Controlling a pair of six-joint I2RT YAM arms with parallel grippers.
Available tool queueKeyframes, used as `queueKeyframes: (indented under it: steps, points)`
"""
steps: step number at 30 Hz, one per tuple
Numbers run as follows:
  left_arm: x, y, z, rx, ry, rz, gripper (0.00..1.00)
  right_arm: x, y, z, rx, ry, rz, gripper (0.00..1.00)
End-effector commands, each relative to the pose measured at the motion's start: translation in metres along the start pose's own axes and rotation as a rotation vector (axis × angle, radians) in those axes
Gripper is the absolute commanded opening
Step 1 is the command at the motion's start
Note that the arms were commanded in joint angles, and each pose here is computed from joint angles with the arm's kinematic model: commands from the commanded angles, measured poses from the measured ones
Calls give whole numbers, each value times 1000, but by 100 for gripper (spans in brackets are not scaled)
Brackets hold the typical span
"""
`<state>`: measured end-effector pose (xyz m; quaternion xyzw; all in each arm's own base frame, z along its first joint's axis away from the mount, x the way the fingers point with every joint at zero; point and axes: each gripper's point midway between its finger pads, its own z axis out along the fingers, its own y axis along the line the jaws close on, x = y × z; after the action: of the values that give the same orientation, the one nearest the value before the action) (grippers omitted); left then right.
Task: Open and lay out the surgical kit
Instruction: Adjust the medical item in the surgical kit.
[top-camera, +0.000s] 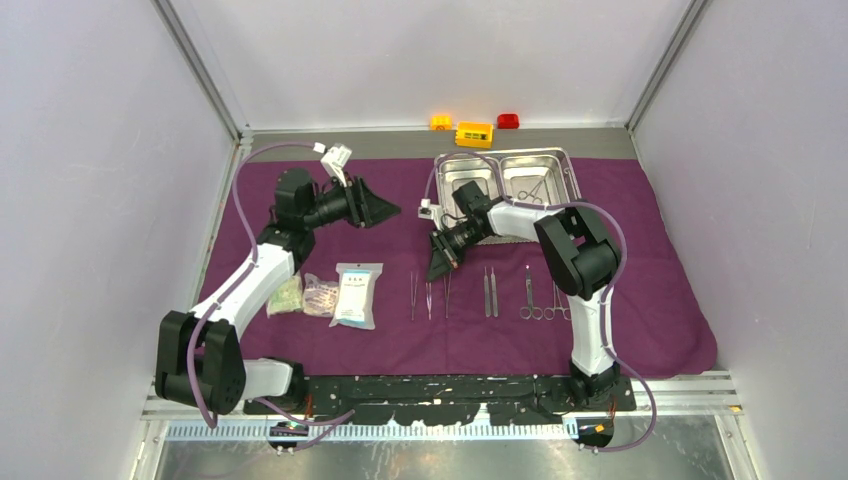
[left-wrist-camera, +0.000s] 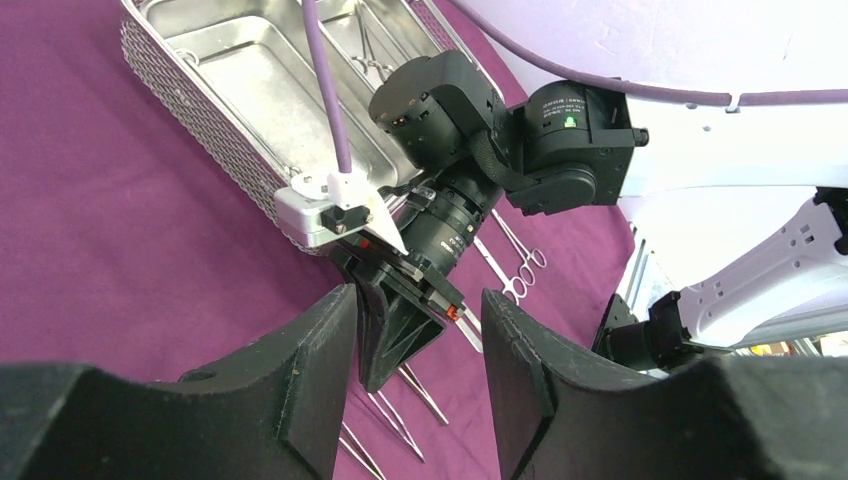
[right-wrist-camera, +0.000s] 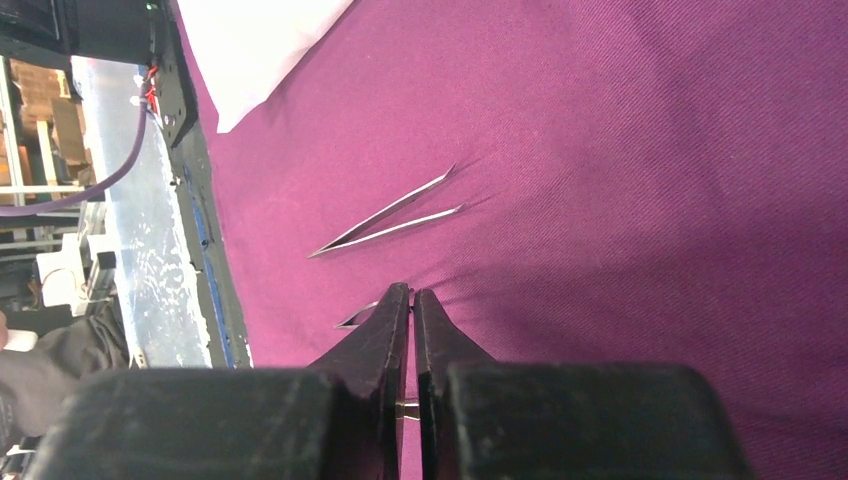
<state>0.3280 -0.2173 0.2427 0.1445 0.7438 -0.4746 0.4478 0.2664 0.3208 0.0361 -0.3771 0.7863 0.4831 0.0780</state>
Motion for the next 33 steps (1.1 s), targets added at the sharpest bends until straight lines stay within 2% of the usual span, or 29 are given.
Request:
queueKeyframes:
  steps: [1, 8, 33]
  points:
    - [-9, -8, -2, 33, -31, 27, 51, -9, -2, -1, 22, -21, -56, 11]
    - [-8, -8, -2, 40, -30, 23, 51, -10, -7, -4, 44, -24, -60, 16]
    - [-7, -10, -2, 52, -35, 20, 51, -1, -26, -12, 114, 24, -90, 17]
